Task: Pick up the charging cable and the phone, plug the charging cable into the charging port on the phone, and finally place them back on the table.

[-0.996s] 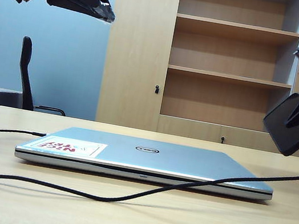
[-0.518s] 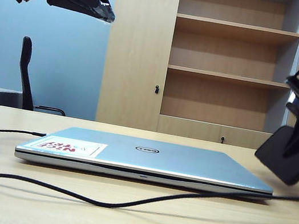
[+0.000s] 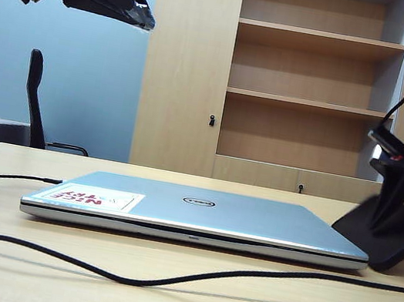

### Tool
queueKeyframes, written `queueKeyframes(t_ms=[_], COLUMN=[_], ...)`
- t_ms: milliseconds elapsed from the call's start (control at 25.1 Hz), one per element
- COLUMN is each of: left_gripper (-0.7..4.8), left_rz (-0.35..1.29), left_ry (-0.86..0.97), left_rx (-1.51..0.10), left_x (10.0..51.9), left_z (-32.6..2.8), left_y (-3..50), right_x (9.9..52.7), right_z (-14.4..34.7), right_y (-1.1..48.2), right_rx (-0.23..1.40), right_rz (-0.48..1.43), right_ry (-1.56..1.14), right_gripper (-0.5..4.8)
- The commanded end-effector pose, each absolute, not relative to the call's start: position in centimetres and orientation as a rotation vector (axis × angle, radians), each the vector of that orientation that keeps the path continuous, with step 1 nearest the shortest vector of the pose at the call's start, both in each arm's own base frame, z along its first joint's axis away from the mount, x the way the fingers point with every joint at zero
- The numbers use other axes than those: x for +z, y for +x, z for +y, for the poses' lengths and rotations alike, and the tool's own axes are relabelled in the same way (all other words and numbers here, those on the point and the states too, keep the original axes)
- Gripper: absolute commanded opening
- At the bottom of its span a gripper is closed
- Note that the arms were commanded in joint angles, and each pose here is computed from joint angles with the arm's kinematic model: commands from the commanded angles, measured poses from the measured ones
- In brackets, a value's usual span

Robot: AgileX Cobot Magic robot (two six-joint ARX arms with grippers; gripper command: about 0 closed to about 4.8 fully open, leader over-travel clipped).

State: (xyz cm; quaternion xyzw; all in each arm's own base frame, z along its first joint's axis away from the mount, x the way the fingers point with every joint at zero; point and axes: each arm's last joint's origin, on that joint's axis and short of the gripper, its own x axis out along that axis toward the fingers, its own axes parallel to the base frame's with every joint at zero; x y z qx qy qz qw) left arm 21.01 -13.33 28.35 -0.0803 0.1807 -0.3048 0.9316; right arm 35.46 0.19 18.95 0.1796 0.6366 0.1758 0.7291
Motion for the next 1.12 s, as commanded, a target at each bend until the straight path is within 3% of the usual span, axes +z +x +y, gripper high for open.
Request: queueKeyframes(t_ms=[40, 359, 518, 877, 1116], left_gripper=[-0.05, -0.05, -0.05, -0.05, -0.05], left_rz=[0.353, 0.359, 0.361, 0.363, 0.399], left_ry=[-0.165, -0.163, -0.162, -0.162, -0.154], left_rx=[-0.631, -0.630, -0.630, -0.628, -0.622], left_x=[28.7, 28.6, 28.9, 29.8, 29.2], left_z=[-13.3, -13.3, -13.1, -11.8, -10.7], left_y=[21.0, 21.0, 20.6, 18.5, 16.8], right_x=[19.7, 24.9, 27.5, 33.9, 37.7], right_z=[0.0, -0.3, 0.0, 2.1, 4.2], right_y=[35.7, 36.8, 36.2, 32.1, 27.4], right_rx=[0.355, 0.272, 0.279, 0.259, 0.262], right_rz=[1.387, 1.364, 1.349, 1.135, 0.827], right_ry=[0.355, 0.267, 0.258, 0.135, 0.058], right_gripper=[2.26, 2.12, -0.02, -0.09, -0.09])
